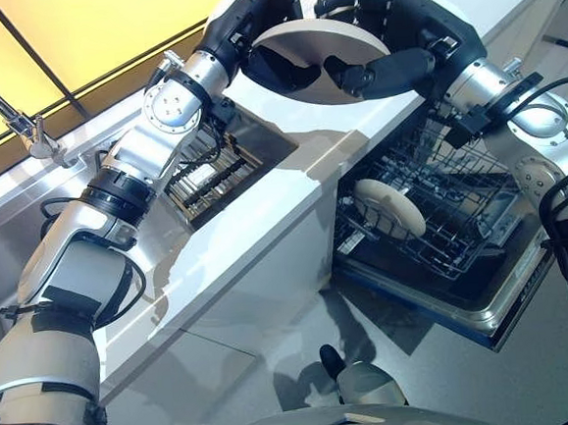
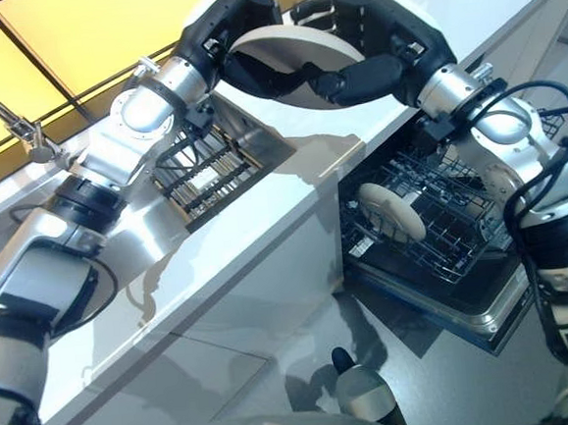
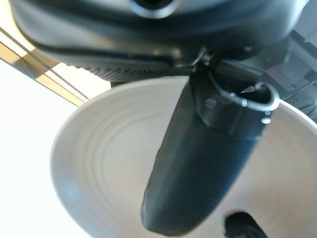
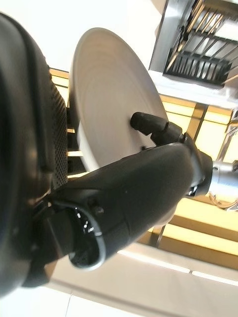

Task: Pick up plates and place into dishwasher.

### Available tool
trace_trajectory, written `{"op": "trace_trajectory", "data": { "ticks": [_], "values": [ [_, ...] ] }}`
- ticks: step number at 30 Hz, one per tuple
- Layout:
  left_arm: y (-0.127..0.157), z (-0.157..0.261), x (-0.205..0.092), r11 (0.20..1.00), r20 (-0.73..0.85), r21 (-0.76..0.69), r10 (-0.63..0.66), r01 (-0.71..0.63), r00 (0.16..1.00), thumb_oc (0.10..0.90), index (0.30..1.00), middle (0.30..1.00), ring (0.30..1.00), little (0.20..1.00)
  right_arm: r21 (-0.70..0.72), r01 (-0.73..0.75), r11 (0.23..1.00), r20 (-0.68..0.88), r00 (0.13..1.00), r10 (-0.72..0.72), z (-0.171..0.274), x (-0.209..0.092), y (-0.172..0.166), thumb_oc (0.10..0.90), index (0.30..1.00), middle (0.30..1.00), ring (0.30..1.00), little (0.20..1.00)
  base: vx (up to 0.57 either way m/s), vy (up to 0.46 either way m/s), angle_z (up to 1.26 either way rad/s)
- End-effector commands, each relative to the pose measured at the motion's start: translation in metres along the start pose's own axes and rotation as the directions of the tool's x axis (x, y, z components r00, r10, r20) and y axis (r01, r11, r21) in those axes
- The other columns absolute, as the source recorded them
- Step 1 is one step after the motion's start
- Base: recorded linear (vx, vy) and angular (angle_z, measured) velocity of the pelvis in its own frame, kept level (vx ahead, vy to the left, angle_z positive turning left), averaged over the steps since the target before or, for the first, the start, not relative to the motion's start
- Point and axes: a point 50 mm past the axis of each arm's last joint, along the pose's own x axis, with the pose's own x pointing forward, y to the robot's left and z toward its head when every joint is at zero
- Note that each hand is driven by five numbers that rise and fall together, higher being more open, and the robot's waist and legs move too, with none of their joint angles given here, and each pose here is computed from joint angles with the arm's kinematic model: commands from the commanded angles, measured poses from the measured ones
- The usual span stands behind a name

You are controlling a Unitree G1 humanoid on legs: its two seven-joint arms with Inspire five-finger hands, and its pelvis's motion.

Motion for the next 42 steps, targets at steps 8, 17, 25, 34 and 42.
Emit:
{"op": "trace_trajectory", "data": {
  "ticks": [8, 17, 25, 34, 42],
  "values": [
    [0.027, 0.030, 0.002, 0.990, 0.167, -0.032, 0.138, -0.134, 0.976, 0.100, 0.300, 0.300, 0.300, 0.200, 0.000, 0.034, 0.999, 0.136, 0.990, -0.033, 0.024, 0.014, -0.007, 0.100, 0.300, 0.300, 0.300, 0.200, 0.00, 0.000, 0.00],
    [0.035, 0.028, 0.000, 0.988, 0.130, 0.033, 0.148, -0.153, 0.981, 0.800, 0.900, 0.900, 0.900, 0.900, -0.060, 0.083, 0.995, 0.102, 0.992, -0.077, 0.020, 0.009, -0.015, 0.100, 0.300, 0.300, 0.300, 0.200, 0.00, 0.000, 0.00],
    [0.068, 0.019, -0.025, 0.982, 0.068, 0.019, 0.186, -0.187, 0.980, 0.800, 0.900, 0.900, 0.900, 0.900, -0.152, 0.221, 0.963, 0.059, 0.975, -0.215, 0.016, -0.018, -0.048, 0.100, 0.300, 0.300, 0.300, 0.200, 0.00, 0.000, 0.00],
    [0.098, 0.008, -0.057, 0.978, -0.006, -0.038, 0.204, -0.204, 0.979, 0.800, 0.900, 0.900, 0.900, 0.900, -0.263, 0.343, 0.902, 0.010, 0.935, -0.353, 0.013, -0.050, -0.081, 0.100, 0.300, 0.300, 0.300, 0.200, -0.01, 0.001, 0.04],
    [0.112, -0.004, -0.079, 0.963, -0.035, -0.060, 0.261, -0.263, 0.965, 0.800, 0.900, 0.900, 0.900, 0.900, -0.407, 0.472, 0.782, 0.051, 0.867, -0.496, 0.019, -0.071, -0.102, 0.100, 0.300, 0.300, 0.300, 0.200, 0.00, 0.000, 0.00]
  ]
}}
